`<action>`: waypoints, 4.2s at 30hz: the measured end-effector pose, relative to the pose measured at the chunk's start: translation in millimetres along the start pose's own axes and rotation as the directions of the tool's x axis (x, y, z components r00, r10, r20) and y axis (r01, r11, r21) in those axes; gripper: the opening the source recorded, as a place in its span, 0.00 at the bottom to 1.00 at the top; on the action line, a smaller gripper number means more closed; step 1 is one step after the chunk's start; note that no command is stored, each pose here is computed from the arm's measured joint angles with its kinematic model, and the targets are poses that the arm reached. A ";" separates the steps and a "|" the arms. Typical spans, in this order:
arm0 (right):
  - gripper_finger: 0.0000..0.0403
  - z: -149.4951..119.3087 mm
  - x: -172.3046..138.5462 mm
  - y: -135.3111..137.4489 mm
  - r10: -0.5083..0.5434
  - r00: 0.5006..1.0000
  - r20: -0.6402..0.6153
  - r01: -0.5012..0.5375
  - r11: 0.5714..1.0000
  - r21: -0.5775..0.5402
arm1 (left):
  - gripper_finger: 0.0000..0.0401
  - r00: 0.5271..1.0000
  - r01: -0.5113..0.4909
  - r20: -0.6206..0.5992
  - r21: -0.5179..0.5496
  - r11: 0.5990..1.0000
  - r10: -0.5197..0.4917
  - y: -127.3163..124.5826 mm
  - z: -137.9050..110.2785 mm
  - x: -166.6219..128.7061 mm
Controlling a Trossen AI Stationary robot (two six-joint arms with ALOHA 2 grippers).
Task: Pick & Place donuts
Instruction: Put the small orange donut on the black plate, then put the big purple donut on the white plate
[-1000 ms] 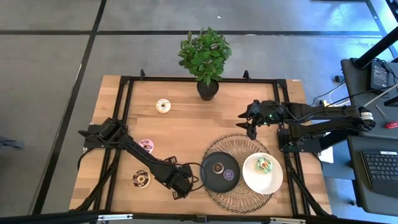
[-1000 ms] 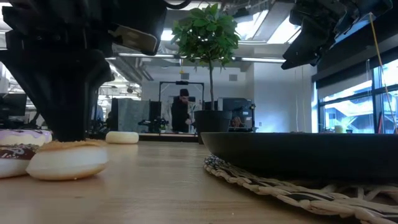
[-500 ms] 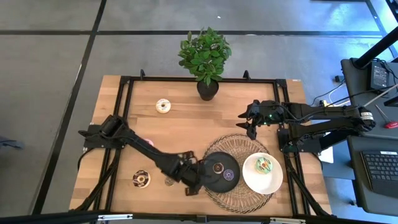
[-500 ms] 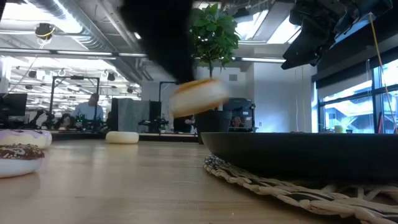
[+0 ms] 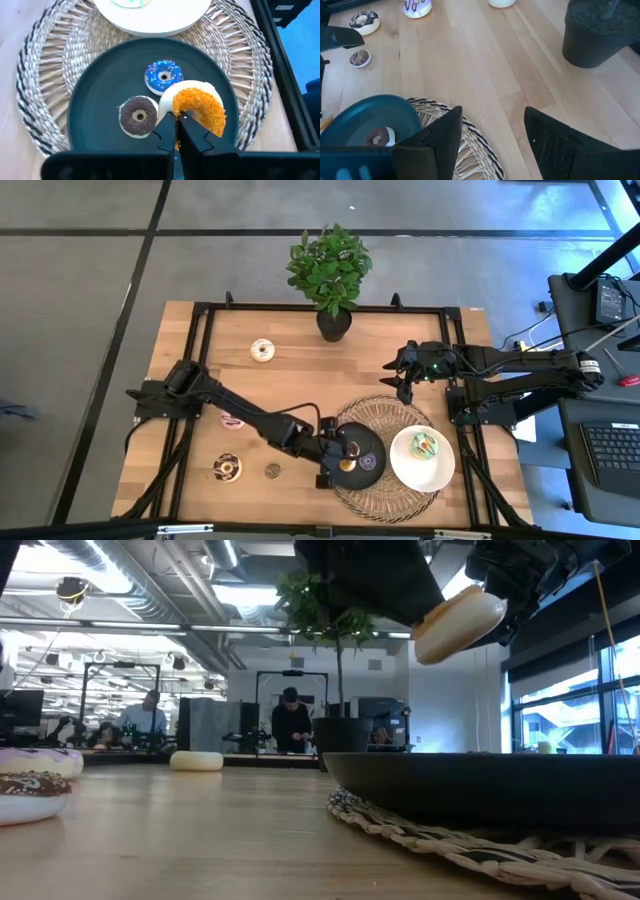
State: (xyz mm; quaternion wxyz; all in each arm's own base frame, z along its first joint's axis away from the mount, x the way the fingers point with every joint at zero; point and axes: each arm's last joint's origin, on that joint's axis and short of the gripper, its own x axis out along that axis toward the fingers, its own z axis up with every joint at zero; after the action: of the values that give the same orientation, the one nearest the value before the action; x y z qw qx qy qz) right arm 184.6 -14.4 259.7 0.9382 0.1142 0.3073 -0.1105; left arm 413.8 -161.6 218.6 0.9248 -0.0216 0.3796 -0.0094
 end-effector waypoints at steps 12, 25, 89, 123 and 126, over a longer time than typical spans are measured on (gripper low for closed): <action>0.53 0.1 0.0 0.1 0.000 1.000 0.000 0.000 1.000 0.009 | 0.01 0.994 0.000 -0.112 0.051 0.999 0.006 -16.2 1.1 37.9; 0.53 -0.6 0.0 -0.1 -0.002 1.000 -0.008 0.002 0.999 0.032 | 0.02 0.991 -0.004 -0.134 0.009 1.000 0.005 -18.5 -2.3 61.9; 0.53 -4.8 -0.1 -1.1 -0.012 0.999 -0.049 0.012 1.000 0.000 | 0.31 0.795 -0.496 -0.514 -0.243 0.834 0.323 67.5 -75.5 -96.1; 0.53 -3.9 -0.1 -1.0 -0.010 0.999 -0.040 0.010 1.000 0.000 | 0.22 0.649 -0.715 -0.737 -0.503 0.486 0.190 110.0 -234.2 -135.4; 0.53 -3.9 -0.1 -1.0 -0.010 0.999 -0.040 0.010 1.000 0.000 | 0.18 0.665 -0.696 -0.726 -0.516 0.500 0.177 109.4 -234.3 -133.3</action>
State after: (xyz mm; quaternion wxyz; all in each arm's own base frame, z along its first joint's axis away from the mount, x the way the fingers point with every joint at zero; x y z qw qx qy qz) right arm 182.1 -14.2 256.6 0.9313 0.1149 0.3267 -0.1130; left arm 154.4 -55.5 140.5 0.6251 -0.3017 0.6017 0.3951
